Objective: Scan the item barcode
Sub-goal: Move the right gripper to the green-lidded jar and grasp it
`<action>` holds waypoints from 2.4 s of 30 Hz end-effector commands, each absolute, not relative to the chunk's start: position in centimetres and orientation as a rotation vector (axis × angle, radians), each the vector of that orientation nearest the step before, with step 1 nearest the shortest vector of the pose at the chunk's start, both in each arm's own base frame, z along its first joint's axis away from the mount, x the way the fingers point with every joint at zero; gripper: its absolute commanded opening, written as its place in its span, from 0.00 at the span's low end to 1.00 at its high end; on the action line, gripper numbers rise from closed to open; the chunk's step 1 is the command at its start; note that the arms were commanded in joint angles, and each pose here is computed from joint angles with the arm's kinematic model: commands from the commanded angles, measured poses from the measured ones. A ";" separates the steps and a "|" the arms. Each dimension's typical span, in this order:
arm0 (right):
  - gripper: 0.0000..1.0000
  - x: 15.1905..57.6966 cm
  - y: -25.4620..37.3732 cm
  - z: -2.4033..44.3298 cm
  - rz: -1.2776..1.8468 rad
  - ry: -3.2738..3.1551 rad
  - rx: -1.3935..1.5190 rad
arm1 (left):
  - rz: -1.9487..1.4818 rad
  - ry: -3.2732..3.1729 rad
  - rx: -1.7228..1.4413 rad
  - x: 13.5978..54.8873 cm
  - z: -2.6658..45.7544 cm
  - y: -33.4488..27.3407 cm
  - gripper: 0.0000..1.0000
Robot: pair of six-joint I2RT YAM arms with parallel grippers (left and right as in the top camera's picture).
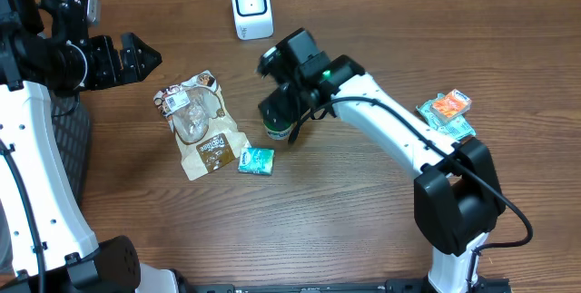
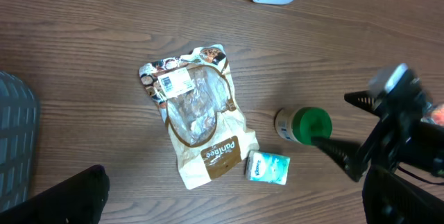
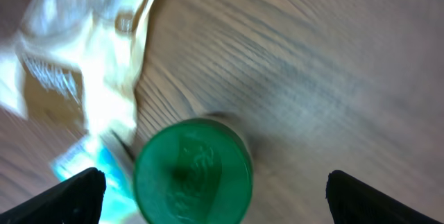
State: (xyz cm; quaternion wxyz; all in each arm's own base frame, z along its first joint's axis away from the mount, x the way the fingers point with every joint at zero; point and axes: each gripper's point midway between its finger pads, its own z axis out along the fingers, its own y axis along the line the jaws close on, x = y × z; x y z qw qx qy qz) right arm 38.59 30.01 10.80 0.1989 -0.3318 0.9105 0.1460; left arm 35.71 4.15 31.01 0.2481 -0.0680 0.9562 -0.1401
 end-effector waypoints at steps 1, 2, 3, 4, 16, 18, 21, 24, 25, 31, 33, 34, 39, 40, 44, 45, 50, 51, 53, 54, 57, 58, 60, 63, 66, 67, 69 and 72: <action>1.00 38.7 31.1 13.7 0.672 2.648 -0.499 | -0.377 2.580 -0.149 35.6 31.8 4.0 1.00; 1.00 38.9 31.2 13.7 0.676 2.643 -0.476 | -0.377 2.580 -0.149 35.6 31.8 4.0 1.00; 1.00 39.2 31.2 13.6 0.672 2.642 -0.439 | -0.377 2.580 -0.149 35.6 31.8 4.0 0.99; 1.00 39.4 31.3 13.4 0.661 2.645 -0.410 | -0.377 2.580 -0.149 35.6 31.8 4.0 1.00; 0.92 39.7 30.7 9.9 0.396 2.688 -0.341 | -0.377 2.580 -0.149 35.6 31.8 4.0 1.00; 0.90 39.5 30.7 9.6 0.385 2.692 -0.373 | -0.377 2.580 -0.149 35.6 31.8 4.0 0.99; 0.89 39.2 30.8 9.0 0.373 2.707 -0.393 | -0.377 2.580 -0.149 35.6 31.8 4.0 1.00; 0.86 38.8 30.9 8.0 0.355 2.729 -0.423 | -0.377 2.580 -0.149 35.6 31.8 4.0 1.00; 0.86 38.6 31.0 7.5 0.348 2.738 -0.433 | -0.377 2.580 -0.149 35.6 31.8 4.0 0.99; 0.82 38.0 30.4 6.3 0.304 2.782 -0.448 | -0.377 2.580 -0.149 35.6 31.8 4.0 1.00; 0.81 37.9 30.3 6.2 0.291 2.782 -0.481 | -0.377 2.580 -0.149 35.6 31.8 4.0 1.00; 0.81 37.8 30.2 6.2 0.284 2.783 -0.500 | -0.377 2.580 -0.149 35.6 31.8 4.0 1.00; 0.77 37.9 28.9 5.9 0.174 2.779 -0.534 | -0.377 2.580 -0.149 35.6 31.8 4.0 1.00; 0.77 38.1 28.7 5.9 0.156 2.773 -0.536 | -0.377 2.580 -0.149 35.6 31.8 4.0 0.99; 0.77 38.8 28.9 6.4 0.139 2.725 -0.606 | -0.377 2.580 -0.149 35.6 31.8 4.0 1.00; 0.78 38.9 29.0 6.4 0.138 2.714 -0.630 | -0.377 2.580 -0.149 35.6 31.8 4.0 0.99; 0.78 38.7 28.9 6.3 0.123 2.705 -0.694 | -0.377 2.580 -0.149 35.6 31.8 4.0 0.99; 0.78 38.6 28.8 6.3 0.121 2.708 -0.694 | -0.377 2.580 -0.149 35.6 31.8 4.0 0.99; 0.77 38.6 28.8 6.3 0.120 2.712 -0.694 | -0.377 2.580 -0.149 35.6 31.8 4.0 0.99; 0.76 38.5 28.8 6.3 0.118 2.714 -0.694 | -0.377 2.580 -0.149 35.6 31.8 4.0 0.99; 0.68 38.4 28.6 6.2 0.114 2.720 -0.696 | -0.377 2.580 -0.149 35.6 31.8 4.0 0.99; 0.64 38.3 28.6 6.2 0.112 2.723 -0.697 | -0.377 2.580 -0.149 35.6 31.8 4.0 1.00; 0.56 38.3 28.4 6.1 0.108 2.729 -0.697 | -0.377 2.580 -0.149 35.6 31.8 4.0 1.00; 0.52 38.2 28.4 6.1 0.108 2.732 -0.698 | -0.377 2.580 -0.149 35.6 31.8 4.0 0.99; 0.51 38.0 28.6 6.4 0.128 2.732 -0.700 | -0.377 2.580 -0.149 35.6 31.8 4.0 0.99; 0.51 37.9 28.7 6.7 0.146 2.731 -0.702 | -0.377 2.580 -0.149 35.6 31.8 4.0 1.00; 0.51 37.7 29.0 7.5 0.192 2.724 -0.706 | -0.377 2.580 -0.149 35.6 31.8 4.0 0.99; 0.51 36.7 30.8 10.4 0.389 2.645 -0.851 | -0.377 2.580 -0.149 35.6 31.8 4.0 1.00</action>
